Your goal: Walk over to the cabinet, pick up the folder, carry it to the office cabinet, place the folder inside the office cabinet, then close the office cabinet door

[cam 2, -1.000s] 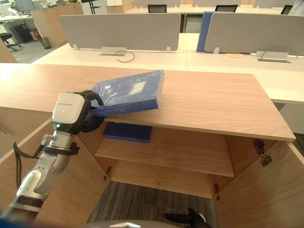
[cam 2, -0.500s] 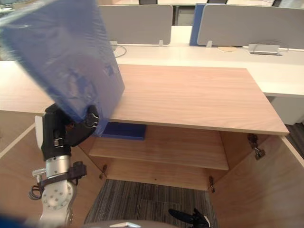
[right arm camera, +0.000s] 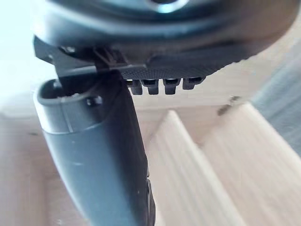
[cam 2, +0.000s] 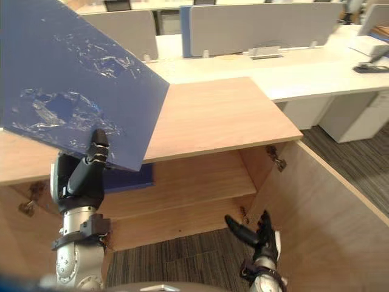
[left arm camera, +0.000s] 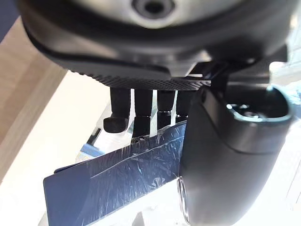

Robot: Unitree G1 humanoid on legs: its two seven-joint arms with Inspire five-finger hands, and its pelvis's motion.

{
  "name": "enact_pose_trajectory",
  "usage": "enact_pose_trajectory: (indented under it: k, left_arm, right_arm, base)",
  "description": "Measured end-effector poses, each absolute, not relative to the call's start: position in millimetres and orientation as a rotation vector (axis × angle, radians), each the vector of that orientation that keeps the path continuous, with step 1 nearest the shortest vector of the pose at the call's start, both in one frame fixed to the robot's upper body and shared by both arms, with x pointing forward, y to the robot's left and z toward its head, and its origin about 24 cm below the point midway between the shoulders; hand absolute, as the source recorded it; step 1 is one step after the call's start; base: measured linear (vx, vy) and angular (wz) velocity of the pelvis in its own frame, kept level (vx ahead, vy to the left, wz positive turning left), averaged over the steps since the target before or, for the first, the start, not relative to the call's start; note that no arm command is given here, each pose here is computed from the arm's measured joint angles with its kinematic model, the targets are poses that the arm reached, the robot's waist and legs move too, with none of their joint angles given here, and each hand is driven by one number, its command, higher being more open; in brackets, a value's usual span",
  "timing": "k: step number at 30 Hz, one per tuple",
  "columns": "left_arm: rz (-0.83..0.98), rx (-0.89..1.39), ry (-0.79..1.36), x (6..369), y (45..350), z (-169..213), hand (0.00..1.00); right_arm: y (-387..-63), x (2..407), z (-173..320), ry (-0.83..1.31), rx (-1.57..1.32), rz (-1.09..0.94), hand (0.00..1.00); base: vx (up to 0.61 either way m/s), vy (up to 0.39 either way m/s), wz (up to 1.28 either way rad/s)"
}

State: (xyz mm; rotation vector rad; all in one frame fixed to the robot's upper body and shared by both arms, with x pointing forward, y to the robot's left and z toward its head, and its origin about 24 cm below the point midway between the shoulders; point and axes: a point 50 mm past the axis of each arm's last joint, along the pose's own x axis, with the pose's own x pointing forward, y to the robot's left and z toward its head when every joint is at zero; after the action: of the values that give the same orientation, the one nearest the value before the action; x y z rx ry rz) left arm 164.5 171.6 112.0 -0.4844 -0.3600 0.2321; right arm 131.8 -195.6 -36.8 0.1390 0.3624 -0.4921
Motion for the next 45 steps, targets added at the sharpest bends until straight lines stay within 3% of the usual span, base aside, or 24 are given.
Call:
enact_pose_trajectory:
  k: [9, 16, 20, 22, 27, 30, 45]
  left_arm:
    - [0.136, -0.416, -0.428, 172.2, 171.3, 123.9, 0.0]
    - [-0.005, -0.213, -0.556, 187.1, 179.3, 148.6, 0.0]
    - [-0.102, -0.167, -0.604, 204.3, 173.8, 158.9, 0.0]
    - [-0.175, -0.117, -0.613, 210.5, 170.0, 161.7, 0.0]
    - [-0.355, -0.032, -0.561, 218.8, 154.7, 155.4, 0.0]
    - [-0.33, -0.049, -0.5, 225.1, 164.3, 146.1, 0.0]
    - [-0.343, -0.033, -0.388, 229.4, 178.1, 131.5, 0.0]
  right_arm:
    - [-210.0, 145.9, 59.7, -0.043, -0.072, -0.548, 1.0]
    - [-242.7, 169.9, 159.7, -0.551, -0.252, -0.589, 1.0]
    - [-233.5, 183.1, 194.0, -0.762, -0.192, -0.429, 1.0]
    - [-218.1, 195.6, 207.4, -0.82, -0.147, -0.196, 1.0]
    - [-185.4, 234.3, 215.7, -0.739, -0.093, 0.311, 1.0]
    - [-186.6, 254.9, 217.3, -0.634, 0.009, 0.445, 1.0]
    - [-184.9, 286.4, 226.2, -0.388, -0.016, 0.603, 1.0]
  base:
    - [-0.03, -0.008, -0.5]
    - [-0.03, 0.004, 0.04]
    - [-0.02, 0.016, 0.19]
    - [-0.03, 0.022, 0.14]
    - [-0.02, 0.028, 0.07]
    - [-0.01, 0.01, -0.01]
    - [-0.01, 0.024, 0.03]
